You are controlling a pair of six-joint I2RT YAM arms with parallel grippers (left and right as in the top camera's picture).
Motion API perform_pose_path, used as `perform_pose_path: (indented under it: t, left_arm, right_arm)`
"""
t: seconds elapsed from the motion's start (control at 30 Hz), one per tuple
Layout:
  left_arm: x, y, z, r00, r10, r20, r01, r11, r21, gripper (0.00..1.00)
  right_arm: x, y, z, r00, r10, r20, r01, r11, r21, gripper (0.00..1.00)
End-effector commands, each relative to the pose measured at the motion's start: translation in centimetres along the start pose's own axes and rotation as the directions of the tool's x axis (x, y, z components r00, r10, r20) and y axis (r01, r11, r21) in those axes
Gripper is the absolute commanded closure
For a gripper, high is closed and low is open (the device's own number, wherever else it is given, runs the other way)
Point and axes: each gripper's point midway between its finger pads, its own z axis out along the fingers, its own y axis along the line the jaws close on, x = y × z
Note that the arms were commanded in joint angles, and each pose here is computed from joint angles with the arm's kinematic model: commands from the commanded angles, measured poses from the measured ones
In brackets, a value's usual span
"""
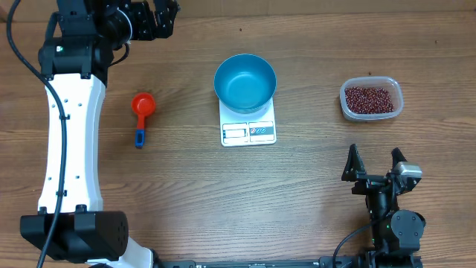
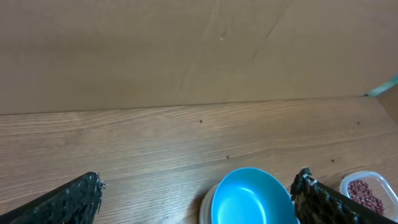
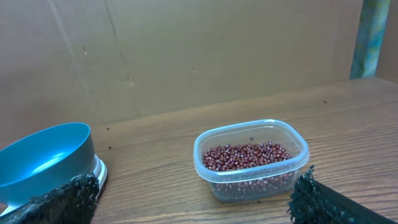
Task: Scoop item into bowl and weigh 150g on scale
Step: 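Move the left gripper over the red scoop's blue handle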
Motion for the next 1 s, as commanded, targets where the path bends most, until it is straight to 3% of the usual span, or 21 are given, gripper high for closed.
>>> perform_pose_path:
  t: [0.0,0.17,0.23,0.3,0.43,0.53,0.6,0.7,0.8,0.97]
  left_arm:
    - [-0.7,2.5,-0.6,1.000,-0.009,0.016,0.010,0.995,-0.101,0.02]
    - [1.6,9.1,-2.5,0.990,-0.139,-0.028,0.120,0.928,-0.352,0.07]
    - [3.3,11.3,-3.4,0.980,-0.187,-0.073,0.139,0.895,-0.424,0.00]
    - [4.8,12.6,-3.7,0.967,-0.229,-0.117,0.152,0.876,-0.458,0.00]
    - [8.3,13.5,-2.3,0.939,-0.206,-0.275,0.068,0.896,-0.438,0.00]
    - [10.8,14.3,-1.0,0.906,-0.190,-0.378,0.013,0.905,-0.424,0.24]
    - [12.2,14.9,-0.1,0.885,-0.210,-0.416,0.015,0.905,-0.425,0.33]
    - [13.8,15.6,1.0,0.859,-0.213,-0.465,0.000,0.909,-0.417,0.34]
    - [16.1,17.1,2.0,0.814,-0.180,-0.553,-0.076,0.910,-0.408,0.42]
    - [19.7,18.9,4.2,0.748,-0.193,-0.635,-0.105,0.910,-0.400,0.43]
  right_arm:
    - [0.3,0.0,0.0,1.000,-0.004,-0.001,0.004,1.000,-0.001,0.00]
    - [0.3,0.0,0.0,1.000,-0.004,-0.001,0.004,1.000,-0.001,0.00]
    - [0.3,0.0,0.0,1.000,-0.004,-0.001,0.004,1.000,-0.001,0.00]
    - [0.3,0.0,0.0,1.000,-0.004,-0.001,0.004,1.000,-0.001,0.00]
    - [0.3,0.0,0.0,1.000,-0.004,-0.001,0.004,1.000,-0.001,0.00]
    - [0.3,0.0,0.0,1.000,-0.004,-0.001,0.004,1.000,-0.001,0.00]
    - [0.3,0.0,0.0,1.000,-0.004,-0.001,0.004,1.000,-0.001,0.00]
    - [0.3,0.0,0.0,1.000,-0.004,-0.001,0.004,1.000,-0.001,0.00]
    - [0.3,0.0,0.0,1.000,-0.004,-0.001,0.004,1.000,-0.001,0.00]
    - [0.3,0.0,0.0,1.000,-0.004,-0.001,0.004,1.000,-0.001,0.00]
